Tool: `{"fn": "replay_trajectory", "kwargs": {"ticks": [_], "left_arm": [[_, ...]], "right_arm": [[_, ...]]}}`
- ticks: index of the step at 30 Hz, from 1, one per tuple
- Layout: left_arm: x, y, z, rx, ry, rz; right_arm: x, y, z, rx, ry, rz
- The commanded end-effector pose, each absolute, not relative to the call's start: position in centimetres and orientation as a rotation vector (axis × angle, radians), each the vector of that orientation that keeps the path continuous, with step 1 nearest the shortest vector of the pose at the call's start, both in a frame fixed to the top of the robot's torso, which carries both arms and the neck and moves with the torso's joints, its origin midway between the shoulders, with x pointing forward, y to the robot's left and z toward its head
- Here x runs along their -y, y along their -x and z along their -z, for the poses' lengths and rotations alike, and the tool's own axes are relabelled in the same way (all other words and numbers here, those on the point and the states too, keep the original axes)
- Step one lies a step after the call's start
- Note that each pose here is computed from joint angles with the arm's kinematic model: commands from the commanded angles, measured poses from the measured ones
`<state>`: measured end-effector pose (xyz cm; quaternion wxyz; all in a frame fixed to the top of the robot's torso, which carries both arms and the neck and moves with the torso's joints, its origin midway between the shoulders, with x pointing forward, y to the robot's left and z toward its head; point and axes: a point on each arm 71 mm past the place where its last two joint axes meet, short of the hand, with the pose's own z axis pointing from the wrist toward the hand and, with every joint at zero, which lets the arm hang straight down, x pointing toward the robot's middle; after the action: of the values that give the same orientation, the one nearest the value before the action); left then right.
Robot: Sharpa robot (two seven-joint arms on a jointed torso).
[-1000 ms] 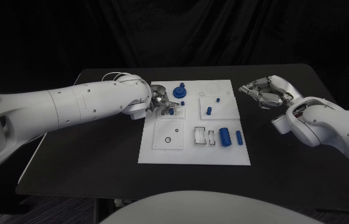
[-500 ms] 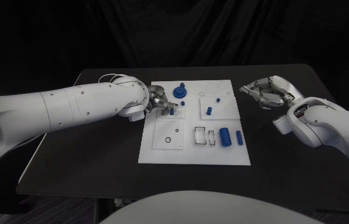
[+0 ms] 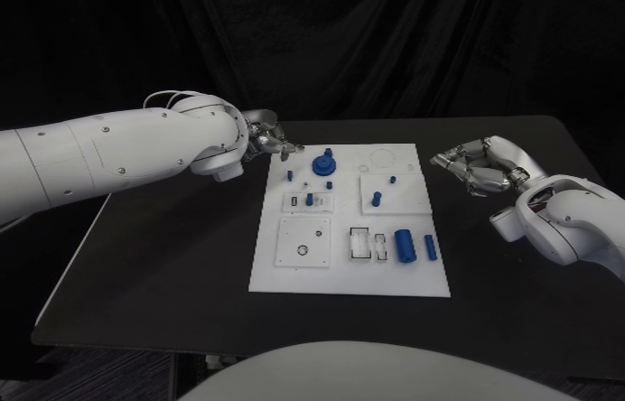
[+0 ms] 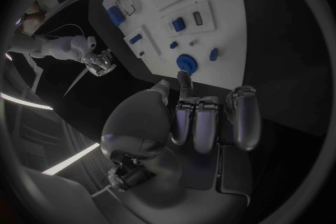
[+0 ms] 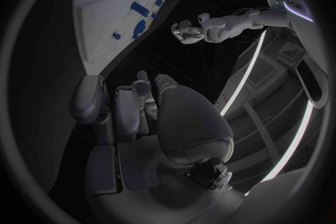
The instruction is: Assemble the parts on the task board
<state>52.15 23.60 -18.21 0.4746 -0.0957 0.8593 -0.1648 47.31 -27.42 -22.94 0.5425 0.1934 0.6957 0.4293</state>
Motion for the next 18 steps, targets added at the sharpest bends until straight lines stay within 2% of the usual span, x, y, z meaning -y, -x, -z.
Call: {"fn": "replay_trajectory", "kwargs": {"ticks": [1,7,18], "left_arm": [[-24.3,-52.6,18.5,-2.185,0.223,0.299],[-24.9,-53.6,18.9,-2.207,0.233,0.252],[-24.6,-54.5,20.8,-2.205,0.246,0.261]], "right_arm": [[27.3,-47.2,23.1,-1.660,-0.462,-1.015],[27.3,-47.2,23.1,-1.663,-0.461,-1.017],[27.3,-47.1,23.1,-1.671,-0.463,-1.020]]}}
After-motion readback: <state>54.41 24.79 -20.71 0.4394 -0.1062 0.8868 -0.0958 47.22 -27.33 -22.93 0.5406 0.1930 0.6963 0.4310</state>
